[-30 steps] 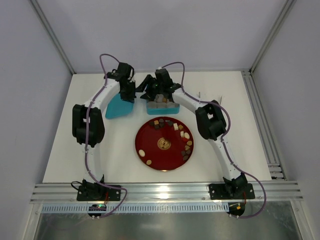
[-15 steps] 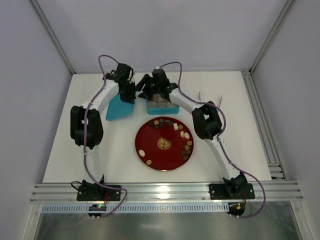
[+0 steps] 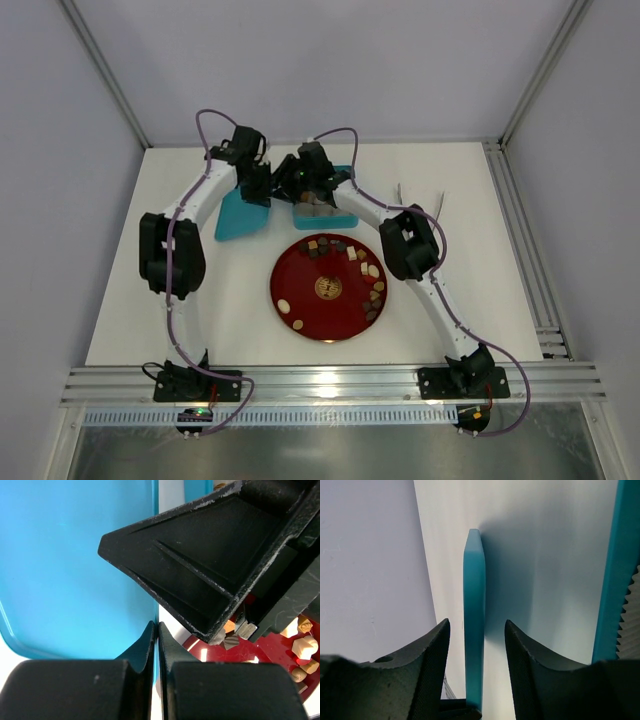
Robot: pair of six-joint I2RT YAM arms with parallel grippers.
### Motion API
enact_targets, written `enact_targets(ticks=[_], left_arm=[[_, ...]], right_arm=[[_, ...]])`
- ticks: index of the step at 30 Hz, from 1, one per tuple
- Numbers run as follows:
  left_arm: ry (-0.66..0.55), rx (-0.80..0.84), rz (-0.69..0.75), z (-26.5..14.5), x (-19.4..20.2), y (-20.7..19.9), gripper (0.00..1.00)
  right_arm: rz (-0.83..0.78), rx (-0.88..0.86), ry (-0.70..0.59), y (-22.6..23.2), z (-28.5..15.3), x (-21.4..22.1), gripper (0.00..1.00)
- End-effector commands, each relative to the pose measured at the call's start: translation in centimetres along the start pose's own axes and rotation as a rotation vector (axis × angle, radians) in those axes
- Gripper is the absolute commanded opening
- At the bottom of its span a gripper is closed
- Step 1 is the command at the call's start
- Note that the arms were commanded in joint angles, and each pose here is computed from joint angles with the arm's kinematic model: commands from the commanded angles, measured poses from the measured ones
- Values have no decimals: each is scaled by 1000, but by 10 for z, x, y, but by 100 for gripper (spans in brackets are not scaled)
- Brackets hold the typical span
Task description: Pack the chocolate
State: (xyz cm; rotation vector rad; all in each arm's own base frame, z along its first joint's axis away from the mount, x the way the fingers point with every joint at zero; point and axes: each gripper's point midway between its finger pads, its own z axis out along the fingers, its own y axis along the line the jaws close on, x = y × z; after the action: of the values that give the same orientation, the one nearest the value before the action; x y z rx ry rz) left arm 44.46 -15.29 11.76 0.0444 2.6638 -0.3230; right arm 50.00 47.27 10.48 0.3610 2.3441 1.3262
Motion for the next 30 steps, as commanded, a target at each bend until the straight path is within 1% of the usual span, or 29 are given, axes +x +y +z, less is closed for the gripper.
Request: enact_targets(ticks=[1, 13, 14, 16, 17, 19, 20, 22, 23, 24, 25, 26, 28, 29, 30], left_arm=[[-61, 48, 12, -18, -12, -14, 0], [-59, 71, 23, -23, -8, -23, 0], [-61, 75, 24, -23, -8, -24, 0], [-56, 82, 25, -24, -6, -25, 0], [-59, 84, 27, -25, -6, -25, 0], [-58, 82, 30, -26, -5, -24, 0], [-61, 78, 31, -28, -5, -24, 0], [-66, 66, 39, -31, -6, -22, 0], [-67, 60, 40, -34, -6, -21, 4], [-79, 57, 43, -38, -9, -21, 7], [-80, 44, 48, -41, -9, -19, 15], [-91, 36, 50, -45, -13, -18, 21], [-108, 10, 58, -53, -18, -15, 29], [-116, -1, 60, -59, -20, -14, 38], [-123, -12, 62, -63, -22, -13, 42]], right_arm=[[-23, -66, -37, 28, 0, -7, 49], [-12, -60, -31, 20, 6, -5, 36], [-16, -64, -31, 22, 5, -5, 32], [-23, -65, -30, 24, 4, -5, 27], [-27, -65, -30, 24, 3, -5, 22], [-37, -72, -32, 27, 1, -6, 18], [-41, -80, -34, 29, 0, -7, 13], [-49, -88, -33, 32, -1, -8, 7], [-55, -95, -37, 36, -4, -9, 4], [-59, -100, -39, 38, -5, -10, 4], [-70, -107, -45, 43, -10, -12, 4], [-74, -111, -48, 45, -12, -12, 4], [-81, -120, -55, 49, -17, -13, 4], [-88, -131, -64, 57, -23, -16, 4], [-92, -132, -65, 59, -26, -17, 4]])
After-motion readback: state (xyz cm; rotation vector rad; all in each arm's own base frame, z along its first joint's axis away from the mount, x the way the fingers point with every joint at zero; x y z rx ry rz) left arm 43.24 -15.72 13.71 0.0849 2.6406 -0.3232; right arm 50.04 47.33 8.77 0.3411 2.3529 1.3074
